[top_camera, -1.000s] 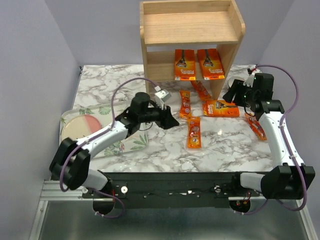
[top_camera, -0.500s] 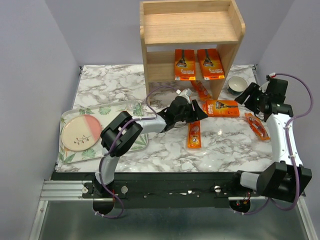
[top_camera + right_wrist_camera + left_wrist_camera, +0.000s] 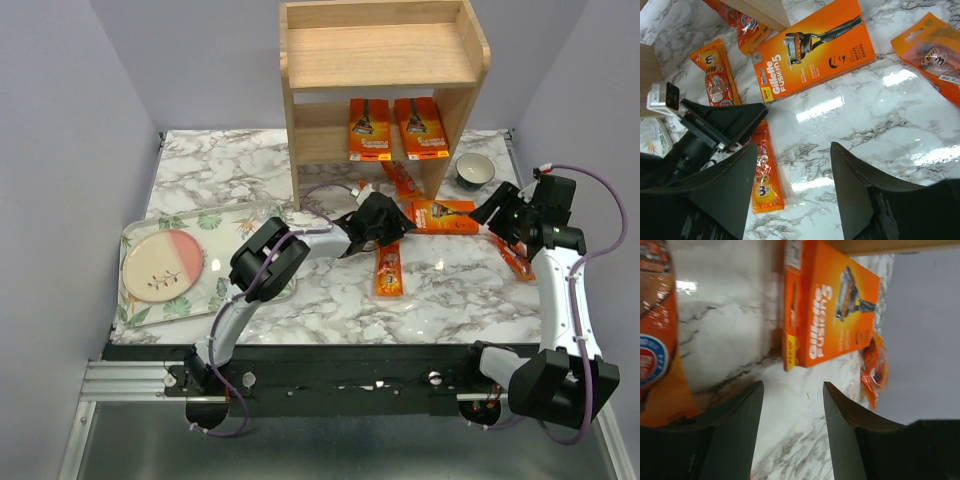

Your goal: Place and organize the shaving razors onto the shelf

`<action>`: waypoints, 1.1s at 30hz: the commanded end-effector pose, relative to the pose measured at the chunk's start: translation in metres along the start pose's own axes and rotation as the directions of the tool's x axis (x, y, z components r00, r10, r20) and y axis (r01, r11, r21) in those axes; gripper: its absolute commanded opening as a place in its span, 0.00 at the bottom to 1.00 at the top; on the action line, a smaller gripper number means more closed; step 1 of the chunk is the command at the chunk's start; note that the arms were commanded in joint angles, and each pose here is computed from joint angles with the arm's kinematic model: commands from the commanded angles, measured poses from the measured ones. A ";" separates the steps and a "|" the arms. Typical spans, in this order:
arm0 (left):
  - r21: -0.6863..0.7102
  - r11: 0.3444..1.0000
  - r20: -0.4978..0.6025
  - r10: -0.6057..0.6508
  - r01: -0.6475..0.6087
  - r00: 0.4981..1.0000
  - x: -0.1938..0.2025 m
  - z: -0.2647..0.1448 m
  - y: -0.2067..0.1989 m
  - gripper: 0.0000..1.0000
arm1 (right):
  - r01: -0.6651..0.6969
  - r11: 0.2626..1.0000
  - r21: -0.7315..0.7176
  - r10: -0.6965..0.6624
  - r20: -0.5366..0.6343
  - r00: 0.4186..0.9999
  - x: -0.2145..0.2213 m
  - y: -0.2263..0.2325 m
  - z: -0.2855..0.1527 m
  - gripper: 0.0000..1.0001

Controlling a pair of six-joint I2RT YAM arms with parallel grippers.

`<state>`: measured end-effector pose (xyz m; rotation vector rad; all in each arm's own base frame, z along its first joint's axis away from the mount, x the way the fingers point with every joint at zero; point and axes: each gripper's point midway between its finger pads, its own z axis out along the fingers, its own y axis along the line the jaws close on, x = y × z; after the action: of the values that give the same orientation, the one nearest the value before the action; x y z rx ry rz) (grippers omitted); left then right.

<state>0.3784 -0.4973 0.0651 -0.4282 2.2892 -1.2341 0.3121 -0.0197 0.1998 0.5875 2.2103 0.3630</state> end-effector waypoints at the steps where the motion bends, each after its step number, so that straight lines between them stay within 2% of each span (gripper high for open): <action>1: -0.101 0.992 0.047 -0.068 0.072 0.997 -0.008 0.019 0.022 0.59 | -0.008 1.000 -0.013 0.008 0.002 1.000 -0.003 0.002 -0.002 0.68; 9: -0.116 0.988 0.041 -0.099 0.104 0.994 -0.004 0.028 0.034 0.53 | -0.039 0.999 0.002 0.039 -0.019 0.999 0.007 -0.008 0.002 0.68; 16: -0.145 0.976 0.033 -0.158 0.161 0.987 0.001 0.031 0.039 0.30 | -0.060 0.998 0.010 0.061 -0.042 0.997 0.017 -0.014 0.007 0.68; 18: -0.145 0.974 0.032 -0.171 0.174 0.985 0.003 0.032 0.038 0.29 | -0.066 0.998 0.008 0.067 -0.048 0.997 0.017 -0.014 0.008 0.68; 19: -0.141 0.975 0.033 -0.171 0.174 0.985 0.003 0.034 0.037 0.24 | -0.068 0.998 0.008 0.068 -0.049 0.996 0.017 -0.014 0.009 0.68; 24: -0.120 0.980 0.027 -0.158 0.161 0.987 0.006 0.037 0.032 0.21 | -0.076 0.997 0.001 0.076 -0.070 0.995 0.023 -0.015 0.014 0.68; 25: -0.119 0.981 0.025 -0.154 0.156 0.988 0.006 0.037 0.032 0.14 | -0.078 0.997 0.000 0.078 -0.072 0.994 0.024 -0.016 0.015 0.68; 28: -0.106 0.984 0.018 -0.144 0.146 0.989 0.005 0.032 0.025 0.02 | -0.092 0.996 0.002 0.091 -0.096 0.991 0.031 -0.017 0.016 0.68; 33: -0.128 0.977 0.034 -0.167 0.170 0.985 0.005 0.011 0.007 0.00 | -0.206 0.978 0.027 0.206 -0.231 0.951 0.071 -0.021 0.023 0.68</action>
<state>0.3962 -0.5111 0.0411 -0.6610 2.3263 -1.2322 0.3006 -0.0159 0.1601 0.6895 2.2909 0.4396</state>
